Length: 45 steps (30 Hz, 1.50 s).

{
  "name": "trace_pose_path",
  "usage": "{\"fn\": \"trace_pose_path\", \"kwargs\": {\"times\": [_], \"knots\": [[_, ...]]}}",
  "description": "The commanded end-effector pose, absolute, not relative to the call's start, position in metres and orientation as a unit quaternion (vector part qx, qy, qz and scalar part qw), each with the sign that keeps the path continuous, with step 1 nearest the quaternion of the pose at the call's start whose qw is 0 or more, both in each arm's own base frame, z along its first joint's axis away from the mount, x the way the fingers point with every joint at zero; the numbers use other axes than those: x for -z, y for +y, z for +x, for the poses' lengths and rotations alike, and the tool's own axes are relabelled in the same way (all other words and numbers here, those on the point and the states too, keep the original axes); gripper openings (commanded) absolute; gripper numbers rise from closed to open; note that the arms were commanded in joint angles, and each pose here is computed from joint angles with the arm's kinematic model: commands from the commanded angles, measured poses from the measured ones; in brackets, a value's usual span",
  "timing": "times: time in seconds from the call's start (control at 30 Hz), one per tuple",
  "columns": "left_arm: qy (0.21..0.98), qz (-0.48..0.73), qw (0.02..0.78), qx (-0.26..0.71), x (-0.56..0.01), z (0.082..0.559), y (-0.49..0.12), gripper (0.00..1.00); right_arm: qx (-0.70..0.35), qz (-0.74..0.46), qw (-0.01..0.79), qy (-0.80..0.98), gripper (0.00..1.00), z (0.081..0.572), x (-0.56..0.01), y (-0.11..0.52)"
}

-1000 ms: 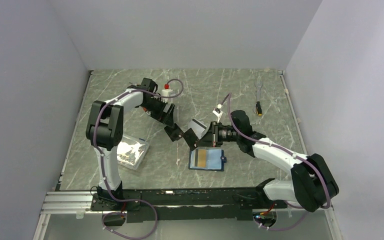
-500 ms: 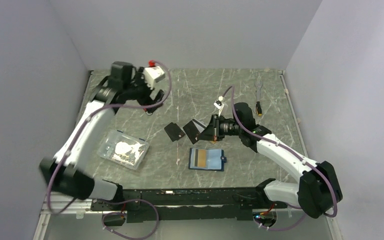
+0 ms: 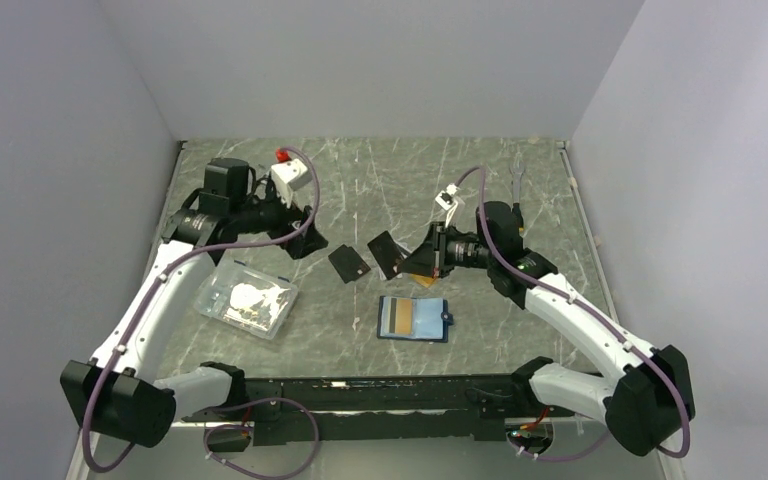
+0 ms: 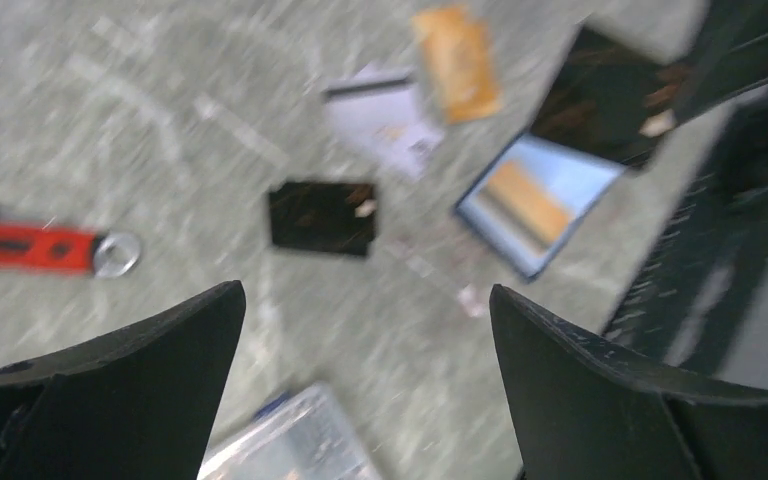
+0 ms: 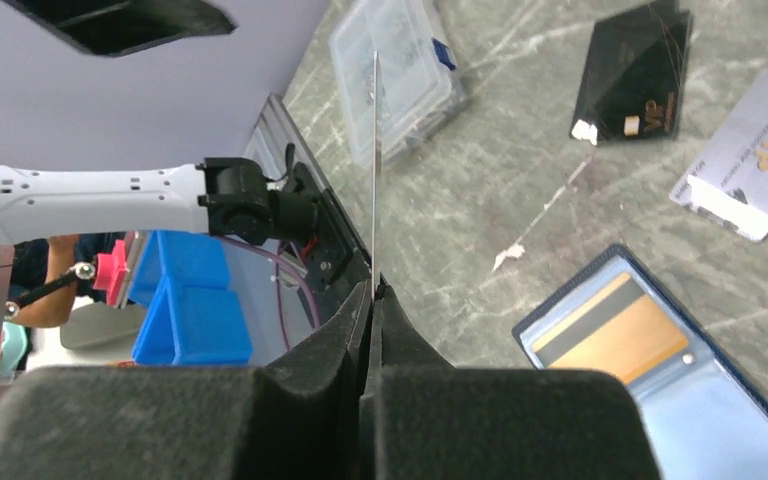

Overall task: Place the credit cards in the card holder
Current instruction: Place the credit card in the storage box, then insert the credit card into the card holder.

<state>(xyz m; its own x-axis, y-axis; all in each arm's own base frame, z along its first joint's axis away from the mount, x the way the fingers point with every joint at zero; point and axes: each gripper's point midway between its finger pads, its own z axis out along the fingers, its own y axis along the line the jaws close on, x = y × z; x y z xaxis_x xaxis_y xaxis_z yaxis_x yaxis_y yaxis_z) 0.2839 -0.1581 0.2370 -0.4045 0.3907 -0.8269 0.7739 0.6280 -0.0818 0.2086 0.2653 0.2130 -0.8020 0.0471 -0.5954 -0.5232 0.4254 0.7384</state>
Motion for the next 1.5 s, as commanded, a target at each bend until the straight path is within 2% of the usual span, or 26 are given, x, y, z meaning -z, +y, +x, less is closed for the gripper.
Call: {"fn": "trace_pose_path", "kwargs": {"times": [0.0, 0.07, 0.3, 0.37, 0.53, 0.7, 0.77, 0.83, 1.1, 1.17, 1.23, 1.33, 1.47], "knots": [[0.724, 0.324, 0.396, 0.462, -0.297, 0.252, -0.216, 0.99, -0.551, -0.175, 0.343, 0.740, 0.00, 0.214, -0.270, 0.274], [0.709, 0.314, 0.367, 0.513, -0.300, 0.246, -0.226, 0.99, -0.562, -0.178, 0.346, 0.730, 0.00, 0.213, -0.277, 0.276], [0.701, 0.276, 0.329, 0.570, -0.289, 0.247, -0.236, 0.99, -0.614, -0.177, 0.344, 0.688, 0.00, 0.210, -0.302, 0.288], [0.703, 0.261, 0.331, 0.573, -0.289, 0.251, -0.237, 0.94, -0.622, -0.178, 0.347, 0.679, 0.00, 0.210, -0.309, 0.293], [0.683, 0.237, 0.316, 0.615, -0.302, 0.254, -0.244, 0.89, -0.631, -0.182, 0.348, 0.669, 0.00, 0.213, -0.315, 0.311], [0.669, 0.240, 0.308, 0.633, -0.311, 0.252, -0.246, 0.70, -0.642, -0.169, 0.361, 0.655, 0.00, 0.219, -0.319, 0.324], [0.665, 0.240, 0.306, 0.638, -0.311, 0.250, -0.246, 0.54, -0.642, -0.162, 0.366, 0.653, 0.00, 0.223, -0.319, 0.326], [0.662, 0.240, 0.304, 0.642, -0.312, 0.247, -0.245, 0.44, -0.644, -0.157, 0.369, 0.651, 0.00, 0.225, -0.318, 0.328], [0.655, 0.240, 0.305, 0.648, -0.319, 0.245, -0.241, 0.36, -0.650, -0.148, 0.378, 0.643, 0.00, 0.229, -0.315, 0.335], [0.656, 0.241, 0.305, 0.647, -0.319, 0.246, -0.242, 0.23, -0.650, -0.151, 0.379, 0.641, 0.00, 0.227, -0.314, 0.338], [0.662, 0.240, 0.303, 0.643, -0.317, 0.248, -0.241, 0.03, -0.648, -0.157, 0.377, 0.643, 0.00, 0.226, -0.312, 0.340], [0.667, 0.243, 0.299, 0.637, -0.315, 0.248, -0.241, 0.00, -0.641, -0.175, 0.372, 0.648, 0.01, 0.223, -0.308, 0.341], [0.673, 0.247, 0.294, 0.632, -0.313, 0.247, -0.240, 0.00, -0.623, -0.215, 0.361, 0.660, 0.12, 0.218, -0.305, 0.342]]}}
